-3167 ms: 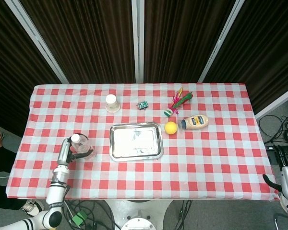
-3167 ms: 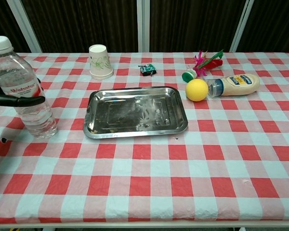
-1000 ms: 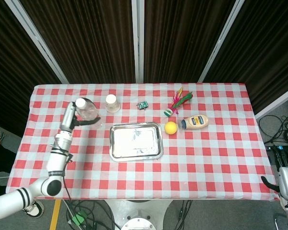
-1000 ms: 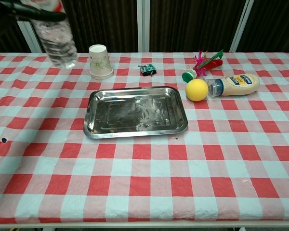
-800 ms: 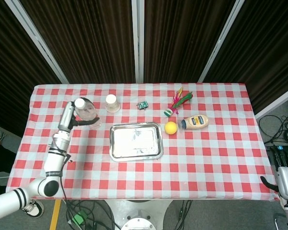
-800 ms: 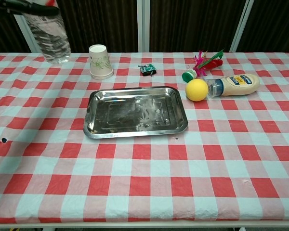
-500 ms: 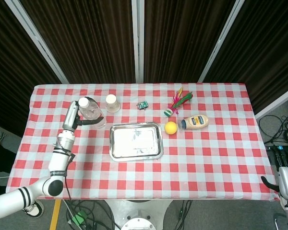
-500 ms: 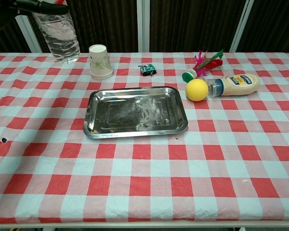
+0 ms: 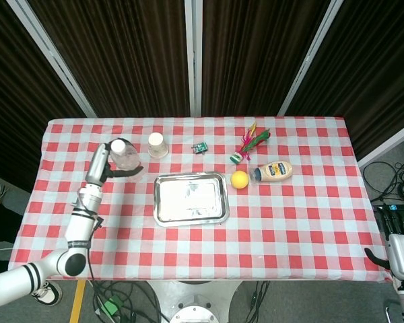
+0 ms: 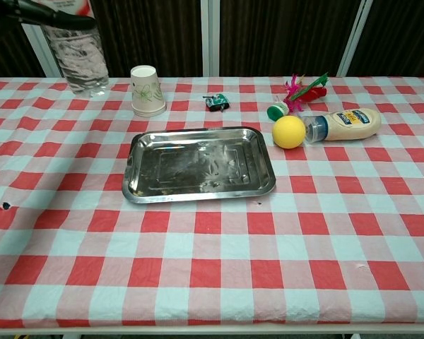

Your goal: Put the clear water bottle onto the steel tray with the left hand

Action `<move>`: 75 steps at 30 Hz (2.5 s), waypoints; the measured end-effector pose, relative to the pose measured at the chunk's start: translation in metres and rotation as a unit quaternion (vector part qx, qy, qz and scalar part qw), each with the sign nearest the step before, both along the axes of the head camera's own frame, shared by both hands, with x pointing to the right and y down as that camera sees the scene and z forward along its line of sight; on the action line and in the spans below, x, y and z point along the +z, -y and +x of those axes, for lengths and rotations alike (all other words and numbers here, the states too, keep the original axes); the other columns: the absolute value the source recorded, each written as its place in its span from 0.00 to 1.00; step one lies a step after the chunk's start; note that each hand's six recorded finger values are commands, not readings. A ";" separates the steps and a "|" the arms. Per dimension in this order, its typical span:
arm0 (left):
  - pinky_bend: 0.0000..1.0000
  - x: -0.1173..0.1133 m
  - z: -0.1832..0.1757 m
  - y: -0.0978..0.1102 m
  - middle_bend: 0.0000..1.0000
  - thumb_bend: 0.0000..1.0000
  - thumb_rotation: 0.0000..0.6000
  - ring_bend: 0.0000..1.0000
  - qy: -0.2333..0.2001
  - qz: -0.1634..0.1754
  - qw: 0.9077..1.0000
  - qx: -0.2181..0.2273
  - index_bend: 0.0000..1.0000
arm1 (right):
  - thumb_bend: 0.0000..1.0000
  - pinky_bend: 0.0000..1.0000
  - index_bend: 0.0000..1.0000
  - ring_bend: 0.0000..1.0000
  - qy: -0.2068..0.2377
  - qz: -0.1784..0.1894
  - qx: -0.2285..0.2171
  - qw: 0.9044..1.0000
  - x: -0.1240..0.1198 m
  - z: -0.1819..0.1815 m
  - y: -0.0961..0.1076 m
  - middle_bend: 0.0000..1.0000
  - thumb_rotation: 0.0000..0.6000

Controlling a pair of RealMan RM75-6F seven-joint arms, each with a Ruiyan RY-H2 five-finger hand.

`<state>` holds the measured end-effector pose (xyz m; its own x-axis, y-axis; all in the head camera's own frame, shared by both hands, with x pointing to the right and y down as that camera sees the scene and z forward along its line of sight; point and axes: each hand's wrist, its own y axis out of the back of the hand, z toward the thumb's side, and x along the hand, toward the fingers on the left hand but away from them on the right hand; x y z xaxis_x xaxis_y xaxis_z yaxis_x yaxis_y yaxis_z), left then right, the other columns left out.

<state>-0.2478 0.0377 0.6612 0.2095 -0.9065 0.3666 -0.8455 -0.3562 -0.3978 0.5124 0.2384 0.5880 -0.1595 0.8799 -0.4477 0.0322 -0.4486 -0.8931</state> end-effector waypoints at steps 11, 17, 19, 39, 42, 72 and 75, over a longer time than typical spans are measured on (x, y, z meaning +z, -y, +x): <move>0.54 -0.005 -0.016 0.001 0.61 0.14 1.00 0.48 0.014 -0.001 1.000 -0.013 0.55 | 0.14 0.00 0.01 0.00 0.005 -0.008 -0.001 1.000 0.003 -0.002 0.000 0.07 1.00; 0.54 0.014 0.017 -0.024 0.61 0.14 1.00 0.48 -0.019 -0.022 1.000 -0.005 0.55 | 0.14 0.00 0.01 0.00 0.008 0.003 0.007 1.000 -0.003 0.003 0.000 0.07 1.00; 0.54 0.025 0.036 -0.038 0.61 0.14 1.00 0.48 -0.035 -0.034 0.999 -0.001 0.55 | 0.14 0.00 0.01 0.00 0.009 0.004 0.006 1.000 -0.003 0.003 0.001 0.08 1.00; 0.53 0.077 0.120 -0.077 0.62 0.12 1.00 0.48 -0.069 -0.032 0.997 -0.017 0.55 | 0.14 0.00 0.01 0.00 0.016 -0.001 0.013 1.000 -0.003 0.005 -0.001 0.07 1.00; 0.53 0.085 0.120 -0.078 0.62 0.12 1.00 0.48 -0.057 -0.028 0.998 -0.013 0.55 | 0.14 0.00 0.01 0.00 0.017 -0.003 0.014 1.000 -0.002 0.005 0.000 0.08 1.00; 0.26 0.055 0.126 -0.048 0.24 0.00 1.00 0.20 -0.116 0.005 0.993 -0.003 0.15 | 0.14 0.00 0.01 0.00 0.018 -0.008 0.025 1.000 0.000 0.008 0.001 0.07 1.00; 0.25 0.033 0.120 -0.033 0.23 0.00 1.00 0.20 -0.135 0.010 0.991 -0.018 0.15 | 0.14 0.00 0.01 0.00 0.016 -0.007 0.023 1.000 0.000 0.008 0.002 0.07 1.00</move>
<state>-0.1277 0.0712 0.6939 0.2651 -0.9218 0.2829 -0.9337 -0.3186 -0.1632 0.5205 0.2368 0.5878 -0.1857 0.8653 -0.4655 0.0822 -0.4584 -0.8849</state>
